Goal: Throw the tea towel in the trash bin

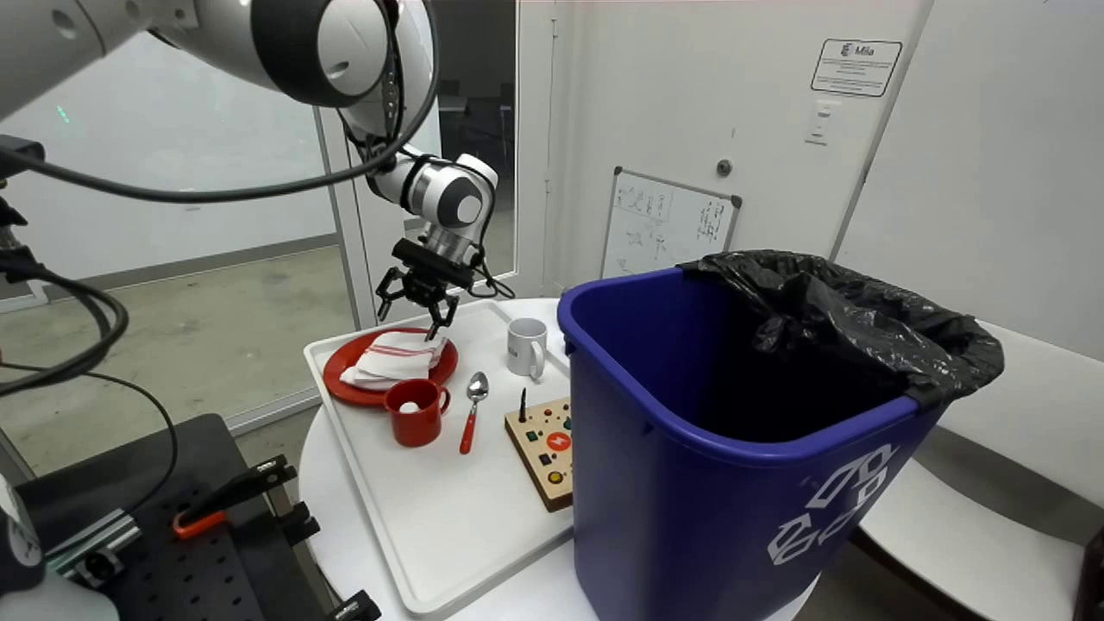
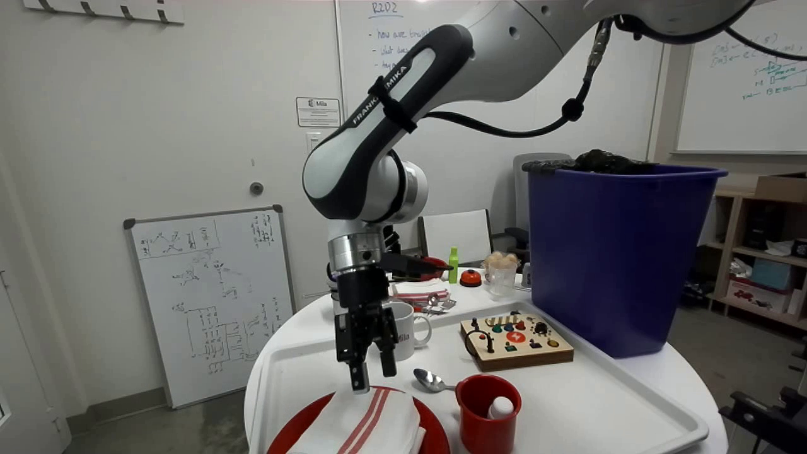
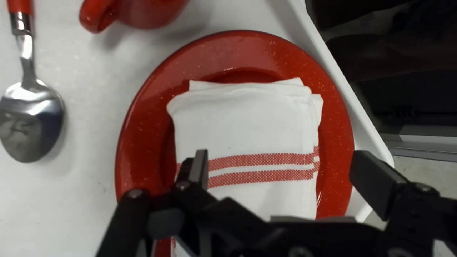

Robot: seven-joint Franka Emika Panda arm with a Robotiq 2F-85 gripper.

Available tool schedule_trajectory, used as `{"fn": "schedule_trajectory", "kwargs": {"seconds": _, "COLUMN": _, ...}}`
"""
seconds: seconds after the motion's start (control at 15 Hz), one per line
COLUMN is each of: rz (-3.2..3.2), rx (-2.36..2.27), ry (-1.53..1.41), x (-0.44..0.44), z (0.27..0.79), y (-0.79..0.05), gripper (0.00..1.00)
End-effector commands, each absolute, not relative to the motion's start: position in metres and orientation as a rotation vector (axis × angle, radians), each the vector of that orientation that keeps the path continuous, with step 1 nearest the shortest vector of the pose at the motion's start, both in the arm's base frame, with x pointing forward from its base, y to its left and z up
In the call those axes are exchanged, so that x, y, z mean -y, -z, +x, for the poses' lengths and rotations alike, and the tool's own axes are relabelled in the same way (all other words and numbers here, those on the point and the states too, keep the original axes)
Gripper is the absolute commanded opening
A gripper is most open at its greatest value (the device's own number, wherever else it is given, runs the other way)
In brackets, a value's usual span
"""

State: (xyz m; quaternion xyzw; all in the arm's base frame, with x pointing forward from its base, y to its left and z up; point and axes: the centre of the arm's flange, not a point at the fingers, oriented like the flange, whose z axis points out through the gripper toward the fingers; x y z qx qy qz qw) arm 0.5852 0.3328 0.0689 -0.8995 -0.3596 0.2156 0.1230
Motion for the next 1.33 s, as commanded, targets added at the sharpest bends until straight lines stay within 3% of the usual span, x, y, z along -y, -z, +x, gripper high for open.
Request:
{"fn": "schedule_trajectory", "kwargs": {"seconds": 0.0, "rz": -2.677, "rx": 1.07, "ry": -0.726, "x": -0.35, "z": 0.611, "y": -0.069, "gripper": 1.0}}
{"fn": "schedule_trajectory", "kwargs": {"seconds": 1.0, "rz": -2.676, "rx": 0.936, "ry": -0.781, "x": -0.343, "z": 0.616, "y": -0.001, "gripper": 1.0}}
{"fn": "schedule_trajectory", "kwargs": {"seconds": 1.07, "rz": -2.672, "rx": 0.936, "ry": -0.784, "x": -0.343, "z": 0.616, "y": 0.002, "gripper": 0.98}}
{"fn": "schedule_trajectory", "kwargs": {"seconds": 1.13, "rz": -2.667, "rx": 0.936, "ry": -0.786, "x": -0.344, "z": 0.616, "y": 0.005, "gripper": 0.74}}
{"fn": "schedule_trajectory", "kwargs": {"seconds": 1.27, "rz": -2.66, "rx": 0.936, "ry": -0.781, "x": -0.346, "z": 0.615, "y": 0.008, "gripper": 0.69}}
